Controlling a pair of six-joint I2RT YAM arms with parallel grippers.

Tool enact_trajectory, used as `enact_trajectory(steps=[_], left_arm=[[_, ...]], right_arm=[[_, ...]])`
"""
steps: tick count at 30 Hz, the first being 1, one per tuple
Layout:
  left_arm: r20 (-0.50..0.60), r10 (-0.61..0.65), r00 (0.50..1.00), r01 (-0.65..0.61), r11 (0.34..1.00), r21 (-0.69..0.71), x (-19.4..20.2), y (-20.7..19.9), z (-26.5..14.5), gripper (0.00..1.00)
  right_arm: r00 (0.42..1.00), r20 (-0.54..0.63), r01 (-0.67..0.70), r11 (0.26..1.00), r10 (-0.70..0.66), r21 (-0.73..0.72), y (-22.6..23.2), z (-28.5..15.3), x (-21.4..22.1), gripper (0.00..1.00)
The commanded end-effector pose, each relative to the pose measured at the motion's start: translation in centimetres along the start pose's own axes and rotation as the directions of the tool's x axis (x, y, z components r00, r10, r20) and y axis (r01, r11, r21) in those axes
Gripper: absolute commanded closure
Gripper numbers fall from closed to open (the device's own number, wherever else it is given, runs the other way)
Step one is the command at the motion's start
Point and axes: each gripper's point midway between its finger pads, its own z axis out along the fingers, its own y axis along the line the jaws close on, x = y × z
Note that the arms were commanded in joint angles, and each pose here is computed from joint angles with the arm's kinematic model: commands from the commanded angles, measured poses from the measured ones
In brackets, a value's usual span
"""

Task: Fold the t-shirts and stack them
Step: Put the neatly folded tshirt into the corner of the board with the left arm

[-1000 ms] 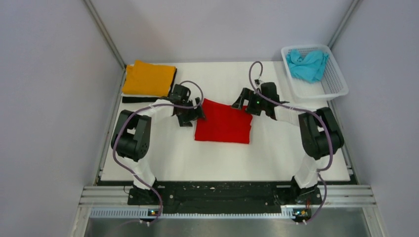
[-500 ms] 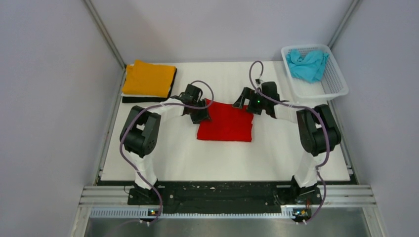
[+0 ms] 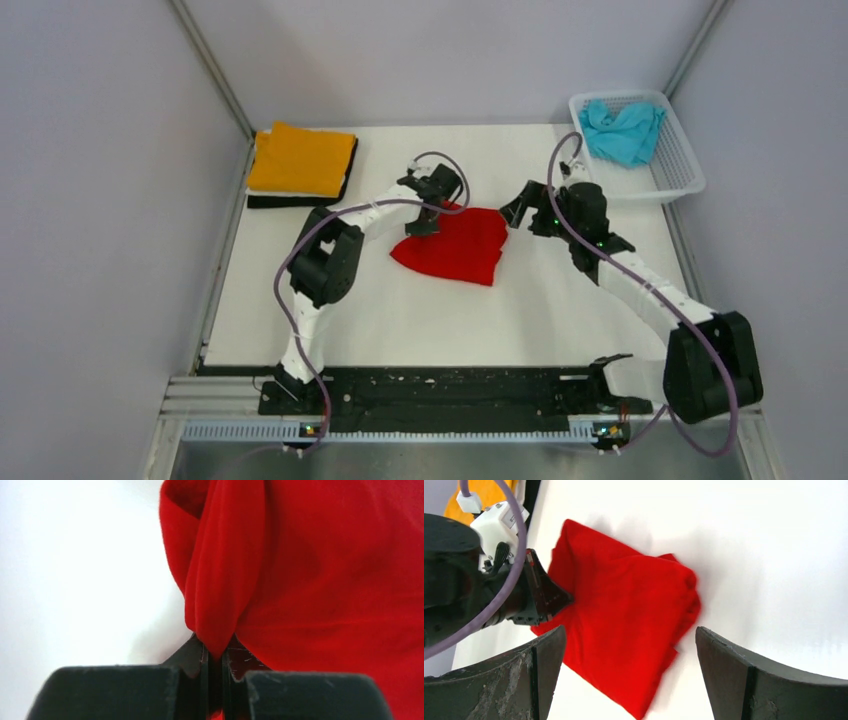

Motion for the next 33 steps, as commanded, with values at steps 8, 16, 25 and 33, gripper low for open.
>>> enact_trajectory(steps=[8, 16, 25, 33], left_arm=[[0.315, 0.341, 0.885, -0.112, 0.816, -0.567, -16.1, 14.0, -6.3, 1.0], [0.404, 0.418, 0.814, -0.094, 0.78, -0.619, -23.7, 19.5, -11.7, 1.0], [0.493, 0.399, 0.773, -0.048, 0.812, -0.581, -28.1, 22.9, -16.4, 1.0], [0.591, 0.342, 0.731, -0.088, 0.906, -0.415, -29.6, 21.7, -19.6, 1.0]], right_arm=[[0.975, 0.205, 0.056, 0.991, -0.08, 0.123, -1.5, -4.4, -3.4, 0.01], [0.98, 0.184, 0.048, 0.988, -0.074, 0.144, -2.2, -3.7, -2.8, 0.01], [0.984, 0.163, 0.042, 0.987, -0.067, 0.153, -2.5, -3.2, -2.5, 0.01], [0.984, 0.166, 0.034, 0.983, -0.064, 0.179, -3.0, -3.1, -2.5, 0.01]])
